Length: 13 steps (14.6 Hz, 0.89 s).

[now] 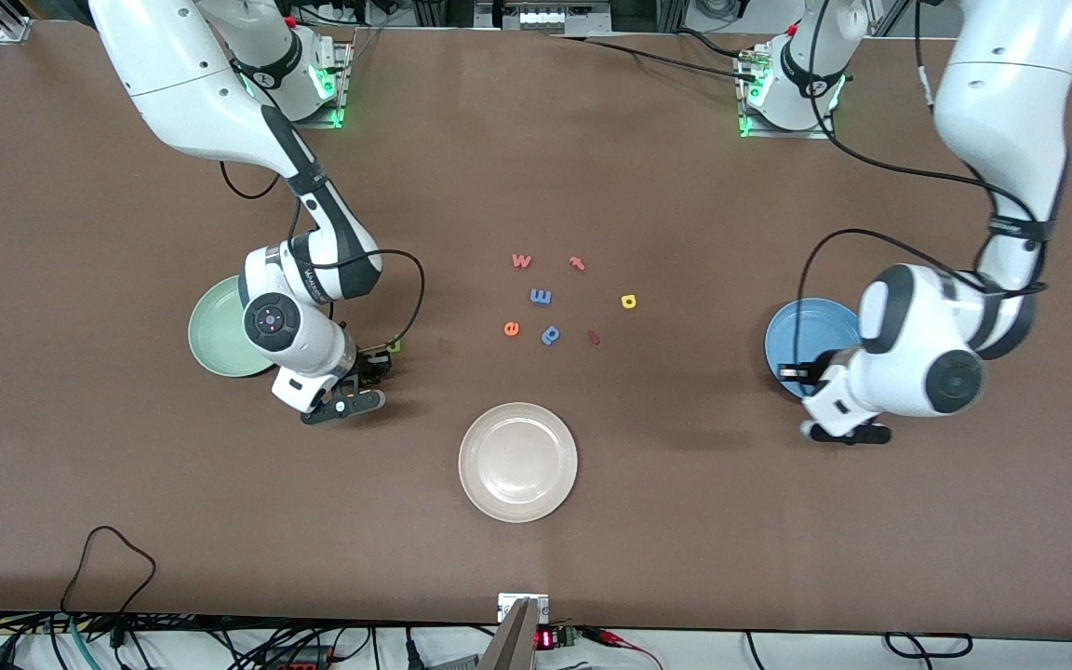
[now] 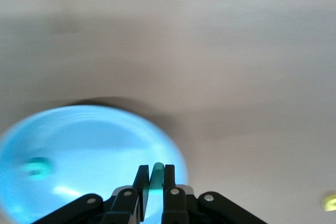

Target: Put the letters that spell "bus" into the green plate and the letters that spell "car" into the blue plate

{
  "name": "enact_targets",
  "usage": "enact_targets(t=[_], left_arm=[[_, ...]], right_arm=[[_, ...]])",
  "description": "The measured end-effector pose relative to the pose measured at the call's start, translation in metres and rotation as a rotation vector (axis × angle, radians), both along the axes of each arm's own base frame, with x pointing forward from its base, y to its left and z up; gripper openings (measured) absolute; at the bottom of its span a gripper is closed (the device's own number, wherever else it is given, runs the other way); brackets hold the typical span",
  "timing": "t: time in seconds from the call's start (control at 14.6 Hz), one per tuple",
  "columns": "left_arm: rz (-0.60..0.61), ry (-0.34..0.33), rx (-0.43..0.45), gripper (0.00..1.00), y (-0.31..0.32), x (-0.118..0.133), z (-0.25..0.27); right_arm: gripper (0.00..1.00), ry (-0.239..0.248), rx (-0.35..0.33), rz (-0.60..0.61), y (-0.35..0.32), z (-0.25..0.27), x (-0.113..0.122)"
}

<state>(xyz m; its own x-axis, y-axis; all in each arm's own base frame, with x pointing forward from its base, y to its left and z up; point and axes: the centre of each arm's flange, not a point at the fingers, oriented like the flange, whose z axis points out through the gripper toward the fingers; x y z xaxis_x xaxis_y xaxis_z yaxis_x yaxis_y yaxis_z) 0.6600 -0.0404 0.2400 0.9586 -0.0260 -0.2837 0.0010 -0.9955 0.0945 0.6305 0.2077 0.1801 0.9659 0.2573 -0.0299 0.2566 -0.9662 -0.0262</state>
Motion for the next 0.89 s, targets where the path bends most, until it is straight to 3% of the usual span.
enact_targets(t=[0.21,0.27,0.48,0.62,0.76,0.82,0.89], left_arm=[[0.006,0.029,0.028,0.19,0.032,-0.008,-0.013],[0.007,0.037,0.028,0.25,0.032,-0.01,-0.016],[-0.003,0.061,0.025,0.51,0.027,-0.015,-0.02],[-0.019,0.076,0.017,0.7,0.017,-0.017,-0.019],[-0.049,0.096,-0.002,0.68,-0.015,-0.022,-0.018],[-0.059,0.105,-0.008,0.6,-0.042,-0.026,-0.017],[-0.071,0.112,-0.008,0.6,-0.074,-0.032,-0.017]], right_arm=[[0.28,0.061,-0.026,-0.07,-0.059,0.022,0.012],[0.28,0.088,-0.031,-0.089,-0.08,0.035,0.014],[0.28,0.158,-0.039,-0.129,-0.126,0.059,0.008],[0.28,0.197,-0.042,-0.14,-0.145,0.047,-0.003],[0.28,0.244,-0.046,-0.151,-0.158,0.026,-0.018],[0.33,0.257,-0.048,-0.155,-0.162,0.017,-0.024],[0.39,0.261,-0.048,-0.158,-0.164,0.011,-0.029]])
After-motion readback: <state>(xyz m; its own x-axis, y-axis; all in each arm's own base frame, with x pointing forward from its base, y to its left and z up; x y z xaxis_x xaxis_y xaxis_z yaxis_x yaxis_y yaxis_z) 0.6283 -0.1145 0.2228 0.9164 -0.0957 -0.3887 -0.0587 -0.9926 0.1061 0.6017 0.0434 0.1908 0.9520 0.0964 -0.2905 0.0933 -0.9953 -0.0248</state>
